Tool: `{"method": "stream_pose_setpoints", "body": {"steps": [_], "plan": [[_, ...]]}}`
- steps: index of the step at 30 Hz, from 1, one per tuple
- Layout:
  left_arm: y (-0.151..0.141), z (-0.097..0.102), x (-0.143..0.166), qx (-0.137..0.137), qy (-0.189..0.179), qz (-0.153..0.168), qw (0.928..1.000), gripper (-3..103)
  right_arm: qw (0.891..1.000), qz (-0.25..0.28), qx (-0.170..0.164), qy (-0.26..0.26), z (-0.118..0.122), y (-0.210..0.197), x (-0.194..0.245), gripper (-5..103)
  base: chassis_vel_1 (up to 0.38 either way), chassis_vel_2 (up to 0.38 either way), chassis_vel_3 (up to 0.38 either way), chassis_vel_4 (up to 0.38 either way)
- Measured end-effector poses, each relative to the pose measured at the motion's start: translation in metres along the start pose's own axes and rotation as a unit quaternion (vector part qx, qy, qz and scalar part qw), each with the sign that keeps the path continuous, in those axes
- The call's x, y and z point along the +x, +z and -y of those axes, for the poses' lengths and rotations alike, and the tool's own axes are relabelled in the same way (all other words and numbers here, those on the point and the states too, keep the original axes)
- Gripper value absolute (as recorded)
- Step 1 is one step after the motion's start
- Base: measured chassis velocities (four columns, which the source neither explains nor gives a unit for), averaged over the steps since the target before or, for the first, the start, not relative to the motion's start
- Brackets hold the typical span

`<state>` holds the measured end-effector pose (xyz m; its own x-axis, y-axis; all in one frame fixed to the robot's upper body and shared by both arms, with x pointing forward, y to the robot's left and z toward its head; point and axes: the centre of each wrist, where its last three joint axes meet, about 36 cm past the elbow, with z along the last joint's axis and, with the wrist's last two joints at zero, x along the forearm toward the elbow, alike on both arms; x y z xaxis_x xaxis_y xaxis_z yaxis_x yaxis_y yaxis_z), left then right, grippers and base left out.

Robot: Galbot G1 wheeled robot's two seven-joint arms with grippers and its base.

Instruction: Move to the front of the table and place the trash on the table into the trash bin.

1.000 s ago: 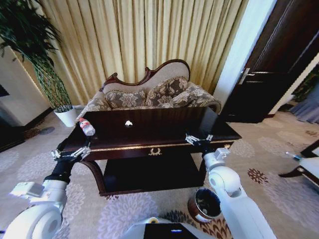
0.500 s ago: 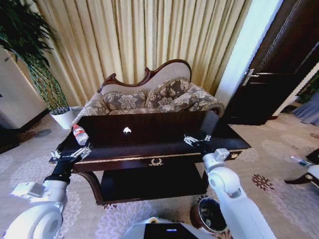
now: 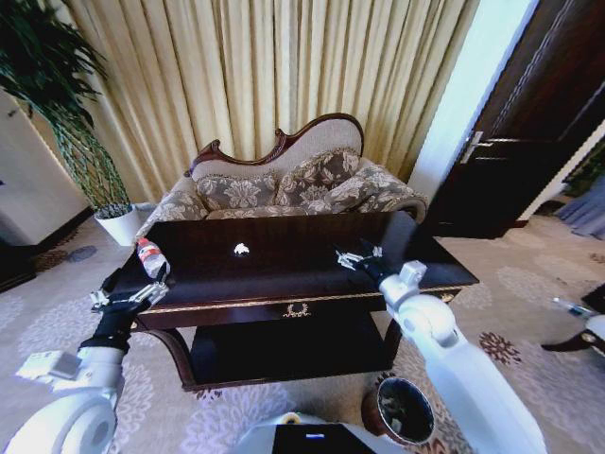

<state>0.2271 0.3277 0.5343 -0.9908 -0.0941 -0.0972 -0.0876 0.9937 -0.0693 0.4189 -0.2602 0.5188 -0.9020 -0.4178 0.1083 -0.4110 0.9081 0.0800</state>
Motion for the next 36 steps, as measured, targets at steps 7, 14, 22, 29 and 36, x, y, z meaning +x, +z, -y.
{"method": "stream_pose_setpoints", "body": {"steps": [7,14,22,29,36], "plan": [[0.001,-0.001,0.001,0.003,-0.008,0.004,1.0,100,0.998,-0.013,0.027,-0.059,-0.018,-0.03,-0.047,100,0.0,0.0,0.0,0.0],[0.0,-0.005,0.003,0.002,-0.019,0.007,0.9998,100,0.992,-0.044,0.045,-0.109,-0.057,-0.039,-0.1,100,0.0,0.0,0.0,0.0],[-0.007,-0.014,0.005,0.003,-0.034,0.016,0.9993,100,0.985,-0.087,0.076,-0.13,-0.1,-0.06,-0.15,100,0.0,0.0,0.0,0.0],[-0.008,-0.02,0.006,0.002,-0.044,0.016,0.9989,100,0.981,-0.156,0.065,-0.099,-0.143,-0.086,-0.179,100,0.0,0.0,0.0,0.0],[-0.009,-0.026,0.011,-0.004,-0.058,0.017,0.9982,100,0.977,-0.178,0.034,-0.11,-0.191,-0.086,-0.195,100,0.0,0.0,0.0,0.0]]}}
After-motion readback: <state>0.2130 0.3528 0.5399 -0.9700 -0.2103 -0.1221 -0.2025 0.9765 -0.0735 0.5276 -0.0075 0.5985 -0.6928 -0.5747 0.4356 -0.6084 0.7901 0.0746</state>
